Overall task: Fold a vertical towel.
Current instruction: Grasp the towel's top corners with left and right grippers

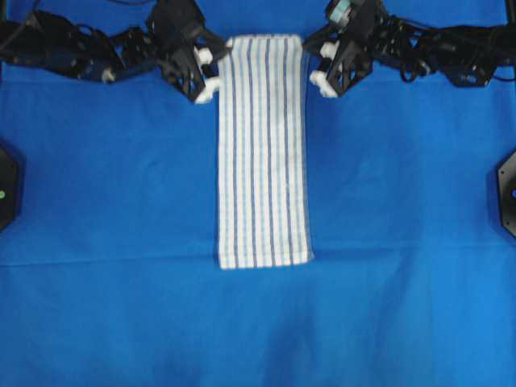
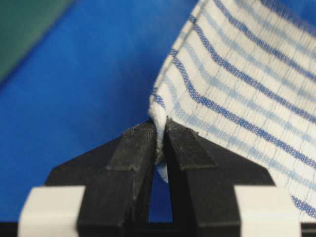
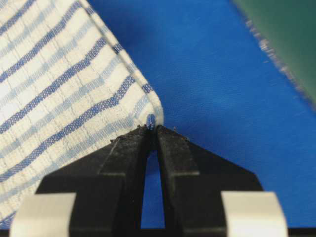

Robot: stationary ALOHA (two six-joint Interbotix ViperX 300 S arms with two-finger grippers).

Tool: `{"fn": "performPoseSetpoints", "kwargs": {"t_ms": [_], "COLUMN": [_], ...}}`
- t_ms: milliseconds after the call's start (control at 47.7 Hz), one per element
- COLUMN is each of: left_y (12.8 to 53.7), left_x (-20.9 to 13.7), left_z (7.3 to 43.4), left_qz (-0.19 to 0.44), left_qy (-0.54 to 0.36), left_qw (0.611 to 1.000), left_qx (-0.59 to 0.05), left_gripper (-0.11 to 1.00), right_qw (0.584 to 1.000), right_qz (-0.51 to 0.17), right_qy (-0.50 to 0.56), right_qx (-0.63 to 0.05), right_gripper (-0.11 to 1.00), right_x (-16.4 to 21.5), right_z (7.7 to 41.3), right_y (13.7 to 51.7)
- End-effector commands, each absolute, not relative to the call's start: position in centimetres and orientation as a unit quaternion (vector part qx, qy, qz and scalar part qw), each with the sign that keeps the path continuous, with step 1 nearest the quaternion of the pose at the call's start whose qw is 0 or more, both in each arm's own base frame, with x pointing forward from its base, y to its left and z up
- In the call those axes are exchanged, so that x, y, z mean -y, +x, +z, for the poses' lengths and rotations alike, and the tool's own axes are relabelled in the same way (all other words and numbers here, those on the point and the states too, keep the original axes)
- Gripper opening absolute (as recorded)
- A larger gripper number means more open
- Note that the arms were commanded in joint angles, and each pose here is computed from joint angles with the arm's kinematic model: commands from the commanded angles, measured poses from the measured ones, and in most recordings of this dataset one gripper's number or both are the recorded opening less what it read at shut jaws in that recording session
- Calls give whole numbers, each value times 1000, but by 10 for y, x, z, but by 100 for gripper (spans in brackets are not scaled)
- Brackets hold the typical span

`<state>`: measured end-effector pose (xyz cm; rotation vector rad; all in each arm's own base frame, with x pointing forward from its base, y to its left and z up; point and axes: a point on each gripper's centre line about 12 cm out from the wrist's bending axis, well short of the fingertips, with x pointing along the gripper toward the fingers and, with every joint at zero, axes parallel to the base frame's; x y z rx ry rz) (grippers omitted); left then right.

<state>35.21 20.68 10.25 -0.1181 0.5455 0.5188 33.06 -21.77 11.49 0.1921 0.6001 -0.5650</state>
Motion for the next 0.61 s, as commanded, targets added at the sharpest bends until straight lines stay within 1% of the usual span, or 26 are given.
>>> {"fn": "performPoseSetpoints", "kwargs": {"t_ms": [0,231,356,587], "left_y": [353,357,361,361], "left_x": [-218,-216,-202,-170], "left_z": [125,131,139,173], "left_qz": [265,259,244,210], "left_qy": [-52,-45,-39,-25], "left_qw": [932,933,939,951], "left_qx": [-242,-244,-239,-225], "left_gripper": [4,4,4,4], "right_qw": [916,919,923,935], "right_qz": [-286,-290,-287,-264], "right_qy": [88,84,80,70], "right_qx": [-266,-253,-244,-227], "right_gripper": [9,9,9,9], "right_x": [227,229,222,195], "right_z": [134,145,159,188], "right_y": [330,327,324,318]}}
